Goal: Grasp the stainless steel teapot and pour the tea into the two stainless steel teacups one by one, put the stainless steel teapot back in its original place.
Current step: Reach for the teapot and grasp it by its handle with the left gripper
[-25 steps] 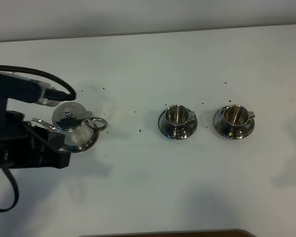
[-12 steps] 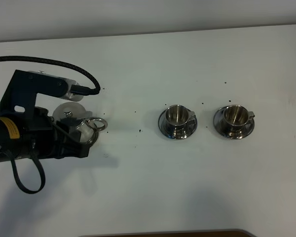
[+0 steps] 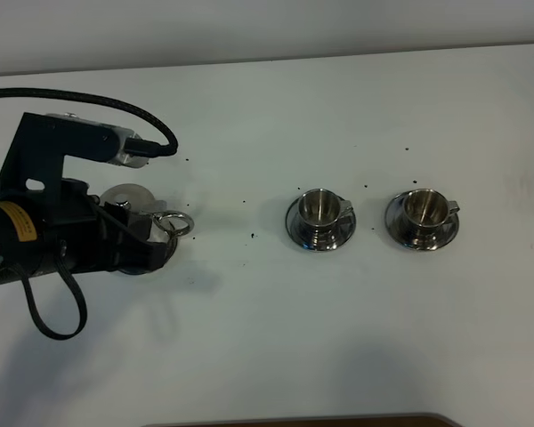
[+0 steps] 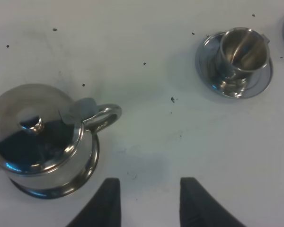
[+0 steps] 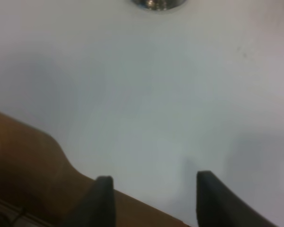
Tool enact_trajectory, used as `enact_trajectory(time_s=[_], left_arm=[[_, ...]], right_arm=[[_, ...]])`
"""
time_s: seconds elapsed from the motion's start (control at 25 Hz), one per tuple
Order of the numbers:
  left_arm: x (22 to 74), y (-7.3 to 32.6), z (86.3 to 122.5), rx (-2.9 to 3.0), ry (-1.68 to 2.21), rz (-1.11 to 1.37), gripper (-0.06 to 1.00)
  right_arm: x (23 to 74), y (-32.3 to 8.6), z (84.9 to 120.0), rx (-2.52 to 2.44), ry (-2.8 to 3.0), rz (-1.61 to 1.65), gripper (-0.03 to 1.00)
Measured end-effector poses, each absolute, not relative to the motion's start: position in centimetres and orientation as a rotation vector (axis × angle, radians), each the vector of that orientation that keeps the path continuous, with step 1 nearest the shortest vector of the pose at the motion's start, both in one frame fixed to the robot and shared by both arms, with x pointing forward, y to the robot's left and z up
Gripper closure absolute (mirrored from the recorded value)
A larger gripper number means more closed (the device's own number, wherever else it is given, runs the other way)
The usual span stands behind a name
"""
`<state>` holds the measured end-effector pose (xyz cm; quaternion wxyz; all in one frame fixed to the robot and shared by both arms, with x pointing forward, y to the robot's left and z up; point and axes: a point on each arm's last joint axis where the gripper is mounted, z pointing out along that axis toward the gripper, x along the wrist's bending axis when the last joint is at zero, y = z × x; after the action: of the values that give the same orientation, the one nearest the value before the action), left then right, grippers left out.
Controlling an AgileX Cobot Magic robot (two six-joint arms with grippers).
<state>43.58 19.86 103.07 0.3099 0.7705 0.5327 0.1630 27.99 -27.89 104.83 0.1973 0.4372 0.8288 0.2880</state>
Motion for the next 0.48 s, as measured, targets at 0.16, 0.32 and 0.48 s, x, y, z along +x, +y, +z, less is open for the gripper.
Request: enact_trajectory(time_s=[0.16, 0.32, 0.48], left_arm=[[43.59, 19.85, 103.08, 2.034, 1.407, 0.431, 0.58], [43.60, 19.85, 103.09, 2.034, 1.405, 0.432, 0.58], [43.59, 19.85, 103.08, 2.035, 1.406, 0.432, 0.58]], right_arm=[[27.94, -27.92, 104.85, 1.222, 2.317, 0.813, 0.57], [27.89, -27.96, 104.87, 1.220, 2.314, 0.817, 0.57], [27.90, -28.02, 104.88, 1.231, 2.304, 0.814, 0.57]])
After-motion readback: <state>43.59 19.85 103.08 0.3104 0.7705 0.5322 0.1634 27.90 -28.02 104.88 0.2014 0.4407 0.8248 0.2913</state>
